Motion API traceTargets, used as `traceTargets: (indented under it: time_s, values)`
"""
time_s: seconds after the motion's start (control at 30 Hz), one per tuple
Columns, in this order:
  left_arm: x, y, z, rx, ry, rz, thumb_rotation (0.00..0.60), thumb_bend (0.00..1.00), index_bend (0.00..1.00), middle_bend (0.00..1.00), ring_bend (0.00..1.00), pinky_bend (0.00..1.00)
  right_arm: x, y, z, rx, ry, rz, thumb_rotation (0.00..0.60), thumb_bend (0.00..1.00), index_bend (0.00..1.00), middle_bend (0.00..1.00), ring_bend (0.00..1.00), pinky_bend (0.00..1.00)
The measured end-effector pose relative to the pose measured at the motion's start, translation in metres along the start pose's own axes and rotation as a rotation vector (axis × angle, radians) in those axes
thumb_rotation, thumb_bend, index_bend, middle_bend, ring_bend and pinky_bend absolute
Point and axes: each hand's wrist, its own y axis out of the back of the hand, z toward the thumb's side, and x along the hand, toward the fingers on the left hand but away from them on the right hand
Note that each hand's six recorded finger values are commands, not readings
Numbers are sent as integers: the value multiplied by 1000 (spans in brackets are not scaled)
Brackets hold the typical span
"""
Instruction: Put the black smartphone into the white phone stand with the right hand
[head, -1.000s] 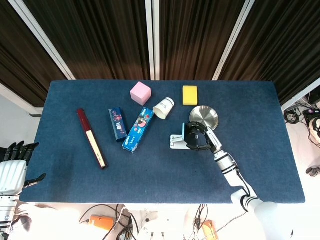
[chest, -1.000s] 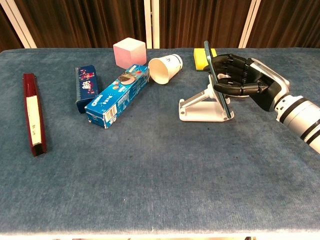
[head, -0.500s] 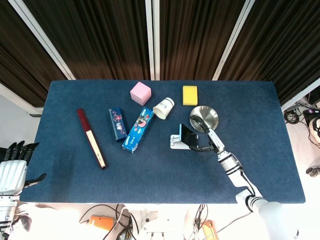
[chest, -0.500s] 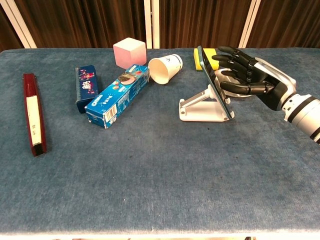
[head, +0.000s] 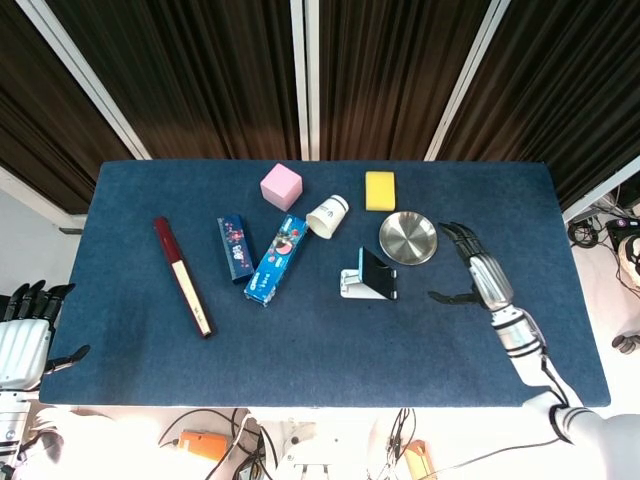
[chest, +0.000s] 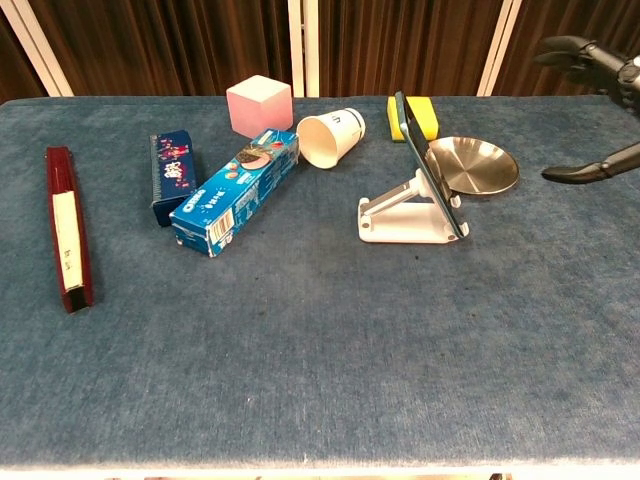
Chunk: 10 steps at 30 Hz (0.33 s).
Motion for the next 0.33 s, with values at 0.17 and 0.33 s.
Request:
traceTargets:
  time_s: [0.17, 0.33]
  values:
    - [0, -4, 0, -11, -3, 2, 600, 65, 130, 157, 49, 0, 45, 45, 12, 184, -117, -25, 600, 204, 0, 100, 0, 49]
    - [1, -7, 1, -18, -7, 7, 600, 64, 130, 157, 49, 0, 118, 102, 17, 276, -330, -50, 600, 204, 0, 93, 0, 48]
